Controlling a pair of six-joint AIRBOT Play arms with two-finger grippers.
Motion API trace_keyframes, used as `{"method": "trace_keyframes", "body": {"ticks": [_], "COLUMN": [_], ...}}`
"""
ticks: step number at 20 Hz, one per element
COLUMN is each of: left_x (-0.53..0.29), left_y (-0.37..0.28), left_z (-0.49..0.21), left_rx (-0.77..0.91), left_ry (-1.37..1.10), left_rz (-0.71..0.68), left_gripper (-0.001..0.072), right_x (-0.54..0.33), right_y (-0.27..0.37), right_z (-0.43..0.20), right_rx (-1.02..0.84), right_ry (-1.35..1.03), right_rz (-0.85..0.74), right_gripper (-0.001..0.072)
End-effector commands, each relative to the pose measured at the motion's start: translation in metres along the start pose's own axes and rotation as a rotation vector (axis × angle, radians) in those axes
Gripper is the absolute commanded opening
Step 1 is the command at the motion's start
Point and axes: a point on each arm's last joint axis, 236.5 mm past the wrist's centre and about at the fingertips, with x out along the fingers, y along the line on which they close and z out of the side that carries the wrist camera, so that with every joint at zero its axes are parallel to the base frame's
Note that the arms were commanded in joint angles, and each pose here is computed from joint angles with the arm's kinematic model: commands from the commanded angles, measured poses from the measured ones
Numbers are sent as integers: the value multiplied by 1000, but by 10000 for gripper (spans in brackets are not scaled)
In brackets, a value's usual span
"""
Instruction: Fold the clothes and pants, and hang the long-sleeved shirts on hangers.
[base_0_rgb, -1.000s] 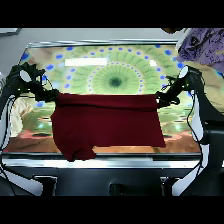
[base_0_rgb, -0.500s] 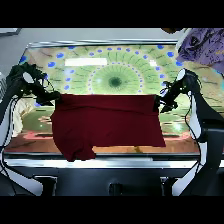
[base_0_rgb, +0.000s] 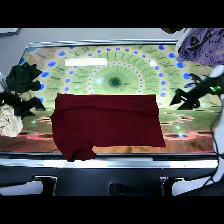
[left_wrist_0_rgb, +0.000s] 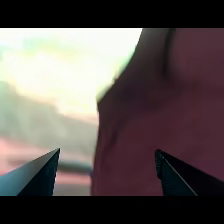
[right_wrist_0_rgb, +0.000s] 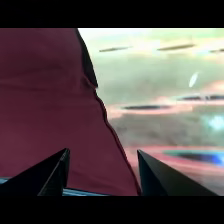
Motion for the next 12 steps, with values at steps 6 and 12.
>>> {"method": "trace_keyframes", "body": {"ticks": [6,12], "left_x": [43,55], "left_y": [-29,-27], "left_z": [-172,-221], "left_rx": [-291,-339], "left_ry": [58,165], "left_rz": [-304,-302], "left_gripper": [661,661], "right_x": [24,21], "right_y": [-18,-10], "right_z": [-65,-67], "right_rx": [105,105], "right_ry": [-2,-8], "right_rz": [120,145], "right_gripper": [481,481]}}
